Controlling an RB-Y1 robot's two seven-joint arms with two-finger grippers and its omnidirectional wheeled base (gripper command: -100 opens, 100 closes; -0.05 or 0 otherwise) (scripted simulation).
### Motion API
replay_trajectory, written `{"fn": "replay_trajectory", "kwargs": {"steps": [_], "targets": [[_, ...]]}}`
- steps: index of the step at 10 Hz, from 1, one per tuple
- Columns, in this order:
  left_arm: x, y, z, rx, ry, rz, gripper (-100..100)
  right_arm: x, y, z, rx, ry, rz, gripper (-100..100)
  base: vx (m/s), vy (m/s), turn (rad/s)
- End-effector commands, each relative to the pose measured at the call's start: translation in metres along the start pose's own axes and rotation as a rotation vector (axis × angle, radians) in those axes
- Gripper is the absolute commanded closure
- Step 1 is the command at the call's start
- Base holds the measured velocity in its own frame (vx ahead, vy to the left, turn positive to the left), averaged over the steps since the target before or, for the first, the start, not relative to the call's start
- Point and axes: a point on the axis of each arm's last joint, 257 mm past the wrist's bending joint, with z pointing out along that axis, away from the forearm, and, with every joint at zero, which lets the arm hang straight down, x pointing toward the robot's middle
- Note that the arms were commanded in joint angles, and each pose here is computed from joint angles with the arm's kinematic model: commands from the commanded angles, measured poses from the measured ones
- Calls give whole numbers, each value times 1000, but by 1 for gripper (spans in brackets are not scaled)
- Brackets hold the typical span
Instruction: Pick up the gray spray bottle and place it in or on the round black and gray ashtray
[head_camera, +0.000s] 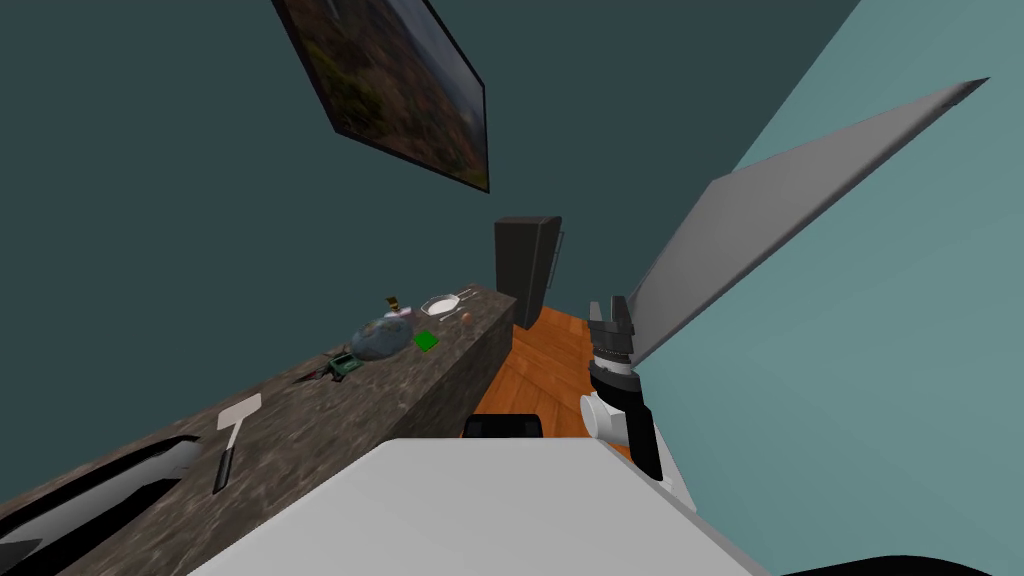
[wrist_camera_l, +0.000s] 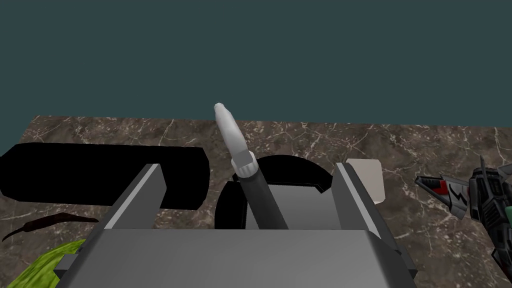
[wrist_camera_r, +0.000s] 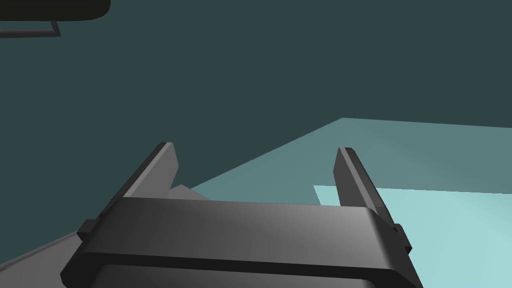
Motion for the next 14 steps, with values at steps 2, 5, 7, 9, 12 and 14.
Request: {"fn": "replay_trajectory", "kwargs": {"steps": [2,5,7,9,12,14], "targets": [[0,-21,-9,3,-3,-17,-100,0,0,0,0,0,0,0,33,-24,-60],[5,-35,-19,5,9,-10,-100,0,0,0,0,0,0,0,32,-16,-58],[5,-46,-26,2,14,-18,-100,0,0,0,0,0,0,0,30,-19,-55],[5,-45,-25,1,10,-17,0,0,0,0,0,0,0,0,4,-4,-1],[5,-45,-25,1,10,-17,0,0,0,0,0,0,0,0,0,0,0],[5,-45,-25,1,10,-17,0,0,0,0,0,0,0,0,0,0,0]]}}
